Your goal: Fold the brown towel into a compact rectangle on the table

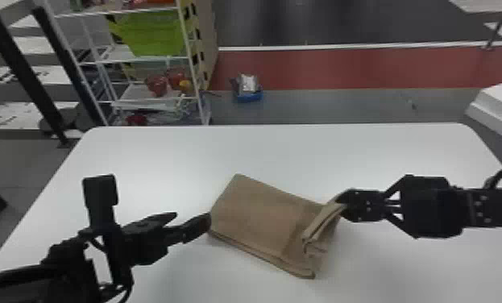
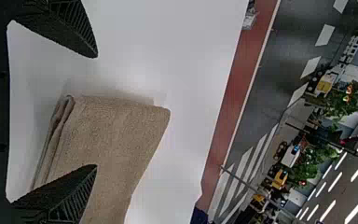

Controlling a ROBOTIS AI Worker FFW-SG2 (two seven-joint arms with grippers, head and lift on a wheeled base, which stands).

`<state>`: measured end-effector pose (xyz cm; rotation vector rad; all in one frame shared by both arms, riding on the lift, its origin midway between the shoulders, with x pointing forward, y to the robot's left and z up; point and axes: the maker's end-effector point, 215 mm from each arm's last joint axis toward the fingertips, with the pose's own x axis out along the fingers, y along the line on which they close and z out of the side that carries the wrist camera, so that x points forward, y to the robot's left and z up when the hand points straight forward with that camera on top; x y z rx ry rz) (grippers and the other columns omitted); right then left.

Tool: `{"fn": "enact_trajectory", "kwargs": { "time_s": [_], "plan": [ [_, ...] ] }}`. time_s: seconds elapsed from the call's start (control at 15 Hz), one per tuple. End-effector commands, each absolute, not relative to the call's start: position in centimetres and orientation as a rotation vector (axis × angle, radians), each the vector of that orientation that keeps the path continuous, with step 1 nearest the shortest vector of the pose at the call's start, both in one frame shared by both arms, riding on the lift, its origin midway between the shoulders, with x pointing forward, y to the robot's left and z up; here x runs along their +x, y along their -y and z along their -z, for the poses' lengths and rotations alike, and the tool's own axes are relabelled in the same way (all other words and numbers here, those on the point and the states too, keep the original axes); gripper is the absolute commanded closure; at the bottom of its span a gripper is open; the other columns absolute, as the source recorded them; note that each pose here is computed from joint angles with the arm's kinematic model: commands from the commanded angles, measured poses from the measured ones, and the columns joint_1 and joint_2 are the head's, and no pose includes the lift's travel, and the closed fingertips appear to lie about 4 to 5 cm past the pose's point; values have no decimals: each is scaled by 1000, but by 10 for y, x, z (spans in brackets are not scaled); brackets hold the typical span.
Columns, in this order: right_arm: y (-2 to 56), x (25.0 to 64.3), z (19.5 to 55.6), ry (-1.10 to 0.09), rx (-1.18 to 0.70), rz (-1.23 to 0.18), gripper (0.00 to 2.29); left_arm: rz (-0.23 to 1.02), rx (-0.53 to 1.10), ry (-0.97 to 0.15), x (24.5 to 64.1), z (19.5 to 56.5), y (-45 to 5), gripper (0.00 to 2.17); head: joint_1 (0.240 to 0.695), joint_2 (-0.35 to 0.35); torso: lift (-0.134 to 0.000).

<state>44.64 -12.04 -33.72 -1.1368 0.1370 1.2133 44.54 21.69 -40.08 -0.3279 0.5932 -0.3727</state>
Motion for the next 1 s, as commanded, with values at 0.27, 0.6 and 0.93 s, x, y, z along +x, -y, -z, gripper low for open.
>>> {"fn": "enact_trajectory", "kwargs": {
  "time_s": [0.27,0.6,0.93],
  "plan": [
    [84,458,369,-184,-1133,-1285,1177,376,-331,-590,446,401,-215,33,695,148,-134],
    [74,457,390,-243,-1113,-1299,107,388,-334,-590,445,400,-211,33,695,168,-134],
    [78,469,400,-314,-1059,-1214,97,394,-337,-593,444,402,-210,33,695,169,-134]
  ]
}}
